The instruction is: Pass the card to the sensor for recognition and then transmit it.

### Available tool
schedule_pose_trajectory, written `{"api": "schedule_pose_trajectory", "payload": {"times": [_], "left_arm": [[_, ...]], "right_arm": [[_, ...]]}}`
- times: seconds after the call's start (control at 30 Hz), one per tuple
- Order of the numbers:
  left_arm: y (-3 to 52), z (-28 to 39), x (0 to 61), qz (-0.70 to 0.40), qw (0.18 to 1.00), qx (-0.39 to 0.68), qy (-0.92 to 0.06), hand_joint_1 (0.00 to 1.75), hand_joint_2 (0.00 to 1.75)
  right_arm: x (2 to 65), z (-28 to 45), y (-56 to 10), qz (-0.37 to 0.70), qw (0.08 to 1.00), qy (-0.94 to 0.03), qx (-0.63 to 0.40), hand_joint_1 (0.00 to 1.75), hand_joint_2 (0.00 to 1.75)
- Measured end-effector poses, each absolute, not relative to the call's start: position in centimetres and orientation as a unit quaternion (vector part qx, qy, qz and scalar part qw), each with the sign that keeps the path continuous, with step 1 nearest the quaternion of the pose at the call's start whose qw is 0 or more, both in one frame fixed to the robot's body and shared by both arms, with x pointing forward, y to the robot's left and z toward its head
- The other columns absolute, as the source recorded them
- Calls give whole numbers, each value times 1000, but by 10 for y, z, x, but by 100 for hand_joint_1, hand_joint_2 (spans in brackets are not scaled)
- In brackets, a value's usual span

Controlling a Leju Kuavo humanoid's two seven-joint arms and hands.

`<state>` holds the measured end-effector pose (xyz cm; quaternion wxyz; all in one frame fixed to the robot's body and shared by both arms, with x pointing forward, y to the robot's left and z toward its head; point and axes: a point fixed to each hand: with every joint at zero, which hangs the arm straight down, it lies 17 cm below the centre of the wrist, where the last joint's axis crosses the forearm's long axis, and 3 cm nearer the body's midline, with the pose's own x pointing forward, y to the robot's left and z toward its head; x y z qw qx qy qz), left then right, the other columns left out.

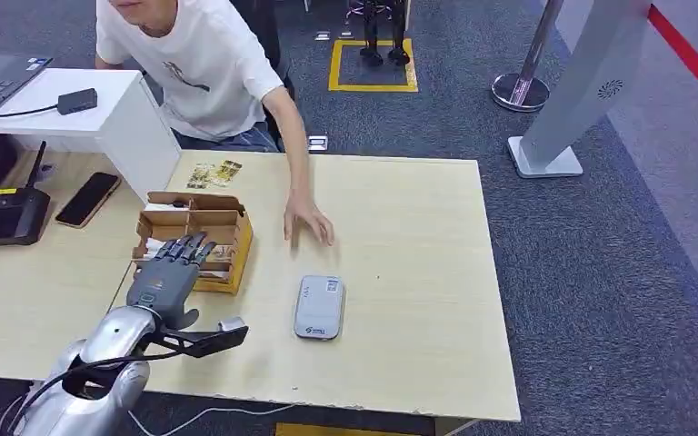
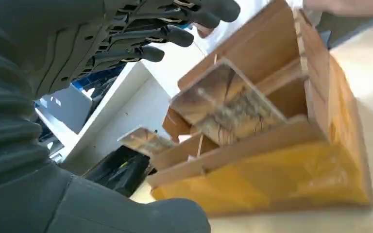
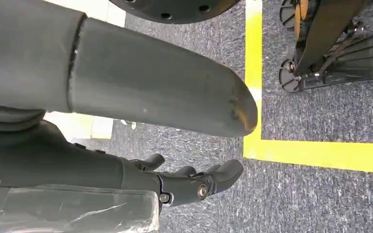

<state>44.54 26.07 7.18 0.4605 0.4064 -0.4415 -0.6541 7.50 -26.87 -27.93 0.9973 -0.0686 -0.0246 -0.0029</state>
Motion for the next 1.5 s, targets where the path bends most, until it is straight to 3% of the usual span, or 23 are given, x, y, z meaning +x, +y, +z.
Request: {"api": "schedule_pose_trajectory", "payload": {"times": [0.77, 1.03, 1.5], "left_arm": [[275, 90, 444, -624, 451, 479, -421, 0, 175], [282, 154, 460, -515, 455, 558, -465, 0, 175], [278, 159, 463, -512, 464, 546, -474, 0, 175]], "right_arm": [[73, -279, -271, -12, 997, -19, -73, 0, 0], [72, -279, -269, -9, 997, -16, -73, 0, 0], [72, -279, -269, -3, 997, -16, -74, 0, 0]]}}
